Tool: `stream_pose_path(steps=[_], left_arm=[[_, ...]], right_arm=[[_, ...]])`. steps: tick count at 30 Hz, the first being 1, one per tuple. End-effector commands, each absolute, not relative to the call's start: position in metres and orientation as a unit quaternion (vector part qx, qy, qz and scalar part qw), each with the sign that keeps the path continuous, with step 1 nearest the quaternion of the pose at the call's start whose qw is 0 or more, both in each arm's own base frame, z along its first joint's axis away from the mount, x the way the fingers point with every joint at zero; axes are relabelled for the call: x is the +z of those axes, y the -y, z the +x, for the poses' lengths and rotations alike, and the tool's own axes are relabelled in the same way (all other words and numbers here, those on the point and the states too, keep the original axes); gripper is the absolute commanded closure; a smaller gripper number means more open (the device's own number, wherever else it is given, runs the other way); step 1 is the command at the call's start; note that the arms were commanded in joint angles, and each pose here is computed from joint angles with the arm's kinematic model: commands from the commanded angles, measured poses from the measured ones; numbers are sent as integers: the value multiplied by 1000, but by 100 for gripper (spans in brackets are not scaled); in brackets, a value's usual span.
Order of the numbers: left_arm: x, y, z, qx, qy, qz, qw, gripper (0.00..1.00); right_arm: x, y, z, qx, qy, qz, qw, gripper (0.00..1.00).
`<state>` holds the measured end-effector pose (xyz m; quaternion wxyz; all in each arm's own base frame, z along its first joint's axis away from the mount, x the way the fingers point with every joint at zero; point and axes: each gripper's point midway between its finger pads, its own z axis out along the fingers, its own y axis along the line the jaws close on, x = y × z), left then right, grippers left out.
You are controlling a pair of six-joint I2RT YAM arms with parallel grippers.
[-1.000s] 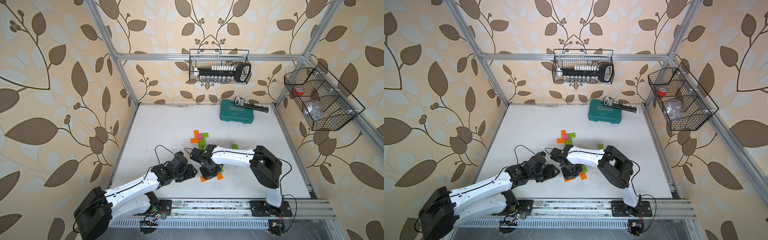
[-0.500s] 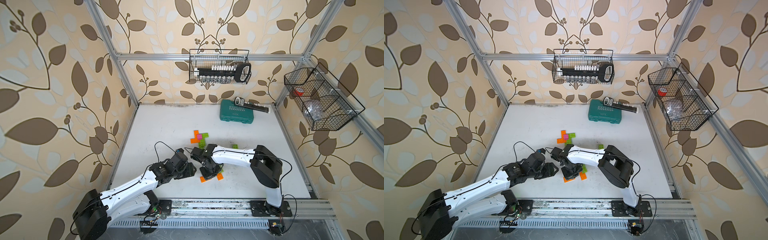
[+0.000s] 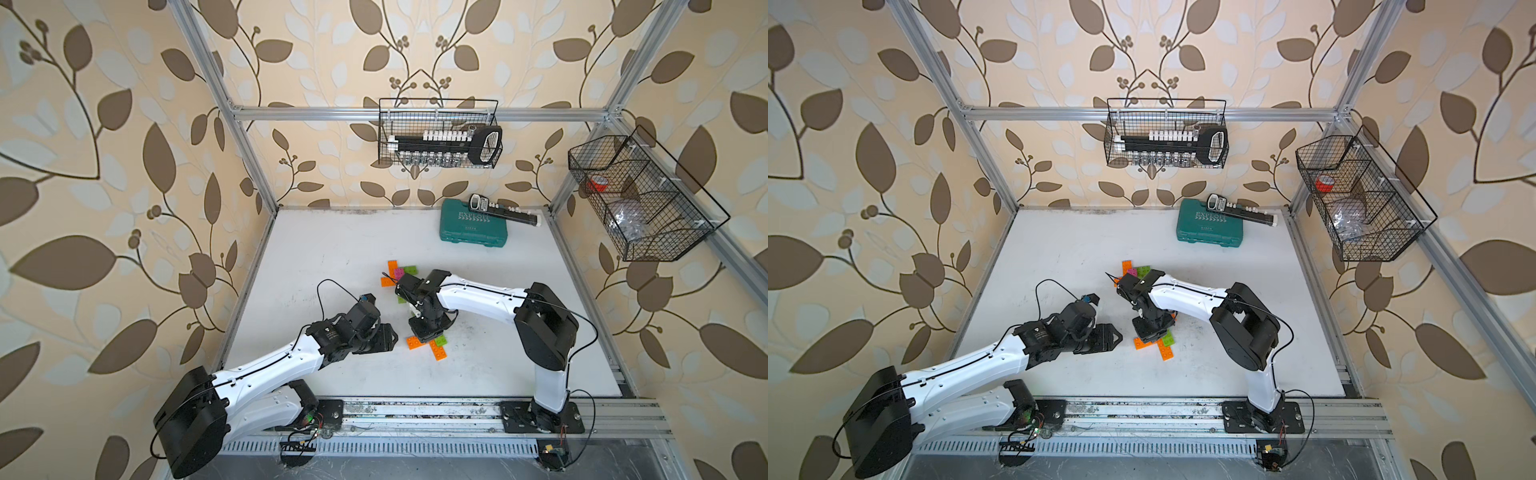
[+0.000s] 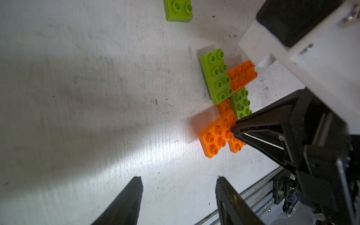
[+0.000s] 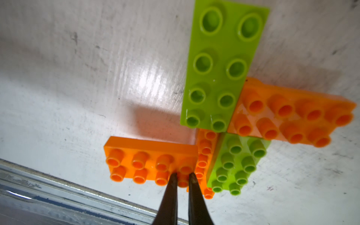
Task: Assemble a small pinwheel with lego
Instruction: Pick up the lego brick from the center of the board, then assemble the lego brick with the lego brick.
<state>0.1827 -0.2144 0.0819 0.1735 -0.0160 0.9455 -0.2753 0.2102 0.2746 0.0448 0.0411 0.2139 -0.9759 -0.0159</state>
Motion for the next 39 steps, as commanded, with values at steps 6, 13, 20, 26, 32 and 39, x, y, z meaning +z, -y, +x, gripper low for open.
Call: stream_pose_path(steps=[6,13,20,26,32,39], left_arm=[[92,233,187,-263,-943,32,202,37],[89,238,189,-254,-945,36,203,38],[85,236,189,-245,-948,34,199,38],[82,233,188,-239,-951,30,196,38],[83,232,189,-238,-950,28,201,38],[82,232,189,-237,-951,27,199,38]], right_arm=[[51,-276,222,-31,969,239,54,91],[46,-274,227,-30,968,242,67,91],[40,-272,226,-26,966,247,75,91],[34,-270,231,-20,964,253,77,91],[30,-266,234,-15,964,253,79,92],[24,-262,235,-4,964,253,82,92]])
